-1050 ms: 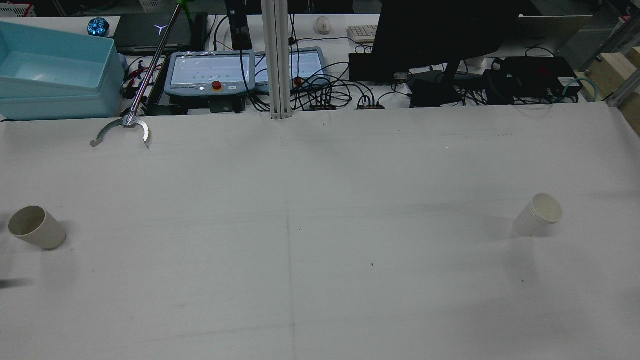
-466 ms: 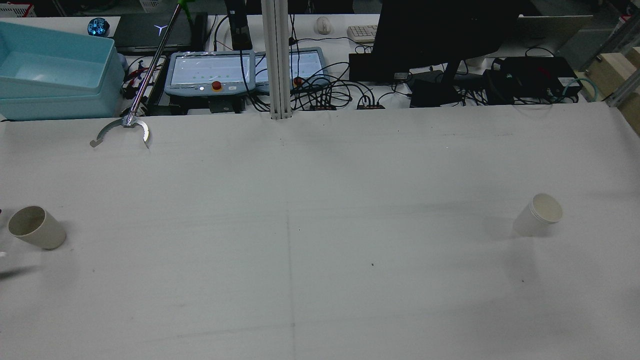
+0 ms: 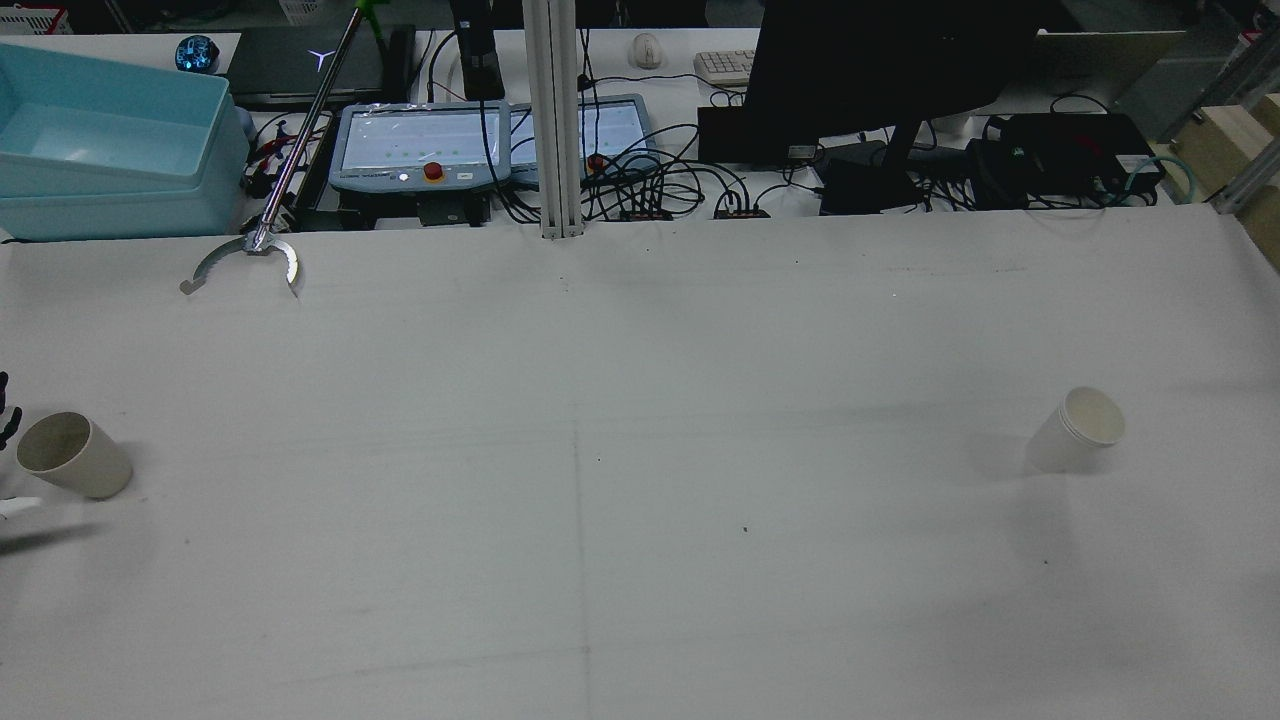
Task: Pour water
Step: 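Move the left hand to the beige paper cup and close around it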
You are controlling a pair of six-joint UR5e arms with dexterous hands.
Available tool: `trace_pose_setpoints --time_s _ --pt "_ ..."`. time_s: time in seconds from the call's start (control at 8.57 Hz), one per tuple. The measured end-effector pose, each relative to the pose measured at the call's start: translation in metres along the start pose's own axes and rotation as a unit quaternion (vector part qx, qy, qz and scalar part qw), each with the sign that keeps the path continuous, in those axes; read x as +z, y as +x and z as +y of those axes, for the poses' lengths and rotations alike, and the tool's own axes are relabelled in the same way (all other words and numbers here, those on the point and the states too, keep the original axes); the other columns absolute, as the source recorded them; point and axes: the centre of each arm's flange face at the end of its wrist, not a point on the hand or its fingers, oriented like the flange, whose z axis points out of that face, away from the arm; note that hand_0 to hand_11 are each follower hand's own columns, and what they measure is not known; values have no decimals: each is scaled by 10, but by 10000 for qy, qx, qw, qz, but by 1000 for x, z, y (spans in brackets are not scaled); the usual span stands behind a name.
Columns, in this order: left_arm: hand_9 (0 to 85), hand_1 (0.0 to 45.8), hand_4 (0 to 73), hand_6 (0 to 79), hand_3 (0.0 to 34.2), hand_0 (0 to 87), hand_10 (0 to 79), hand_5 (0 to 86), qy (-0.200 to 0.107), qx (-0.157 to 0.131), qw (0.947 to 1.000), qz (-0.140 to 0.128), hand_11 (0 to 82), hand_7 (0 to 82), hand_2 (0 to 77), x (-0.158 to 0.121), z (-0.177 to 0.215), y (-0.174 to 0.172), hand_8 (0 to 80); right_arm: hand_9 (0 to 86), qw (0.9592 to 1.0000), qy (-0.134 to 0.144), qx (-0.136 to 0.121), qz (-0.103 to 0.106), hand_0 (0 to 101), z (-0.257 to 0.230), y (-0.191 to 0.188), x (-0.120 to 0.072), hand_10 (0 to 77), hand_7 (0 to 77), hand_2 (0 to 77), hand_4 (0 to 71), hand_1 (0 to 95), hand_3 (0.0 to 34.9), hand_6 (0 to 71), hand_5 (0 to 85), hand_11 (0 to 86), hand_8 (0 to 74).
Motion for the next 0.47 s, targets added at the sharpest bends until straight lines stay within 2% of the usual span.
trace_pose_setpoints --time_s 0.47 --pt "0 295 44 16 0 656 5 65 -62 -64 10000 -43 38 71 49 14 14 -16 0 0 10000 20 -10 17 430 -4 3 1 0 5 60 0 104 0 0 0 5 0"
